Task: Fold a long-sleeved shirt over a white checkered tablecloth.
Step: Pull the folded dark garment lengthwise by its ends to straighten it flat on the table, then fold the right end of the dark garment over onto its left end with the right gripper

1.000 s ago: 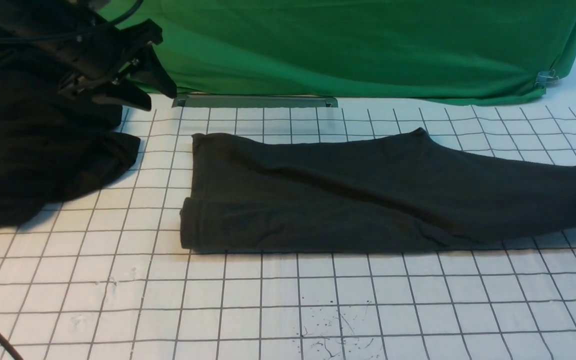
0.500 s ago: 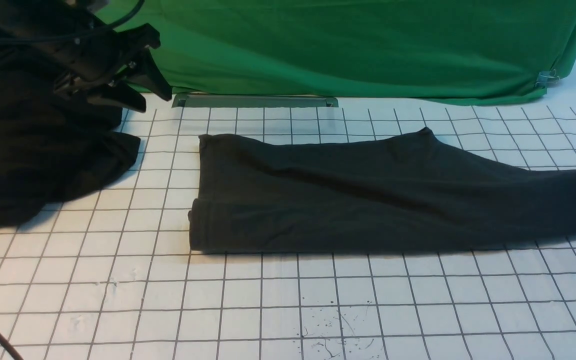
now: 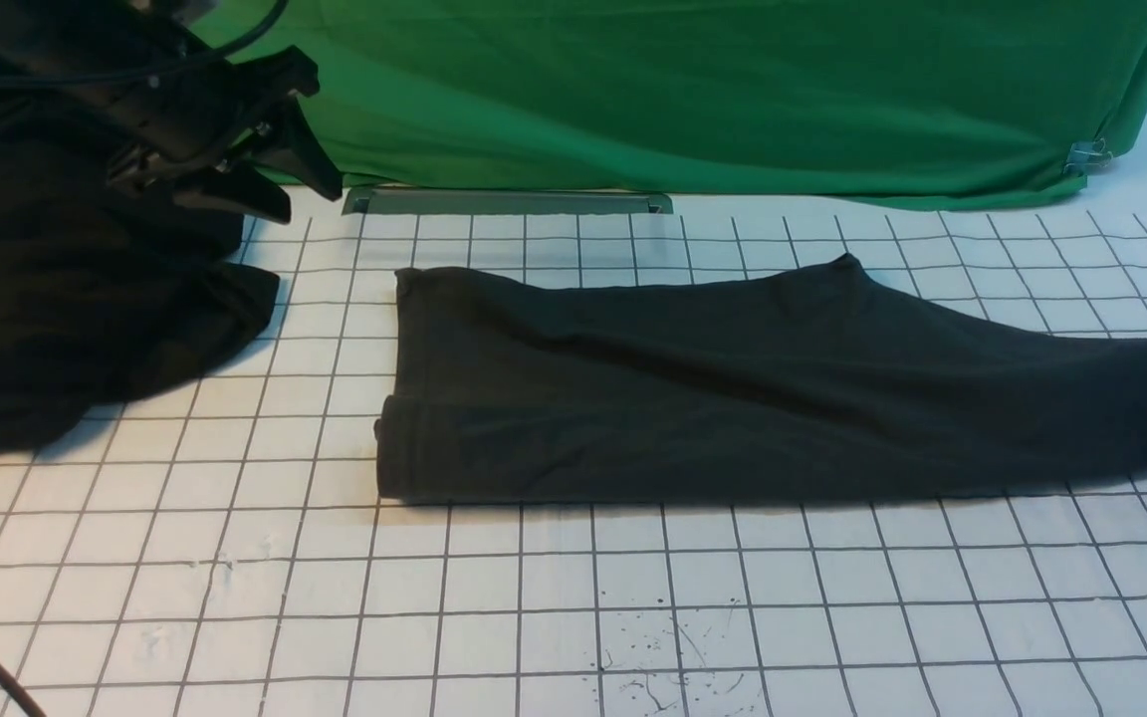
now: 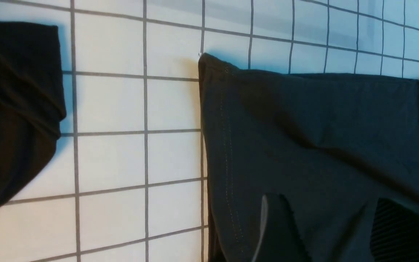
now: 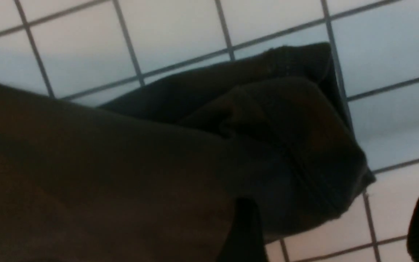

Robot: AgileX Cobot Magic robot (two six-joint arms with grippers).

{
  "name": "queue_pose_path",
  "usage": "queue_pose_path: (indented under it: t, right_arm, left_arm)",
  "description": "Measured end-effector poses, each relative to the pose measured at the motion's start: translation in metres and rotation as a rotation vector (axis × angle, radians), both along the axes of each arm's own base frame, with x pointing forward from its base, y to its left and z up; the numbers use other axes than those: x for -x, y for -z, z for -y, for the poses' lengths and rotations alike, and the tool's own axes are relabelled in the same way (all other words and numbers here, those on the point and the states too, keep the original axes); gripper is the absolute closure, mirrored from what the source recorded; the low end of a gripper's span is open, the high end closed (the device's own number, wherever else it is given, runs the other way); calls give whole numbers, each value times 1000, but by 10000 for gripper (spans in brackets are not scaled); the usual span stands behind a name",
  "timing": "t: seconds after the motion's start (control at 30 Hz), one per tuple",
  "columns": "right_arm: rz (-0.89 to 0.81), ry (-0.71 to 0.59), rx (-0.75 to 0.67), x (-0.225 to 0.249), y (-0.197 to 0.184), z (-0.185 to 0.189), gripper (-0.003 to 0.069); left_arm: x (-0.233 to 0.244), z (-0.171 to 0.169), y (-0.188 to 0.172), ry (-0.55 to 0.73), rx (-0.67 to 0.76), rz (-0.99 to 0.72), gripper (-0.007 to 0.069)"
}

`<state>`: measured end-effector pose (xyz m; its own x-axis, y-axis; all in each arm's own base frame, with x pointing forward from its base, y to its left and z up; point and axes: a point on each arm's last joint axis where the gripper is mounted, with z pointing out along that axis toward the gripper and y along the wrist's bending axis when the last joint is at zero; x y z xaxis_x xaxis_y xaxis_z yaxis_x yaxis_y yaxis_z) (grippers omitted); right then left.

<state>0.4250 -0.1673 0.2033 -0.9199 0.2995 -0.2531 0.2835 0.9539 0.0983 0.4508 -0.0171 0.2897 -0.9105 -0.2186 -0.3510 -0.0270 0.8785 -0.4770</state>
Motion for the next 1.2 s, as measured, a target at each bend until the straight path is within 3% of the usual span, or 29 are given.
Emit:
queue_pose_path:
  t: [0.23, 0.33, 0.47, 0.5, 0.57, 0.73, 0.93, 1.03, 1.2]
  right_arm:
    - [24, 2, 14, -16, 38, 1, 127]
    - [18, -6, 5, -18, 46, -1, 176]
    - [23, -27, -9, -21, 47, -8, 380]
    - [19, -35, -25, -21, 48, -11, 526]
    - [17, -41, -32, -21, 47, -11, 605]
    - [1, -57, -5, -15, 35, -7, 634]
    - [24, -24, 54, 0, 1, 11, 636]
    - [36, 7, 76, 11, -19, 20, 636]
    - [3, 4, 61, 18, -27, 17, 636]
  left_arm:
    - [-1, 0, 3, -1, -1, -3, 284]
    - [-1, 0, 3, -1, -1, -3, 284]
    - [-1, 0, 3, -1, -1, -3, 284]
    - [0, 0, 3, 4, 0, -12, 284]
    - [2, 1, 4, 18, 3, -35, 286]
    - [8, 4, 2, 79, 24, -63, 336]
    - [25, 18, -7, 114, 62, -62, 512]
    - [44, 56, -1, 248, 59, -85, 610]
    - [56, 112, 28, 372, 14, -80, 626]
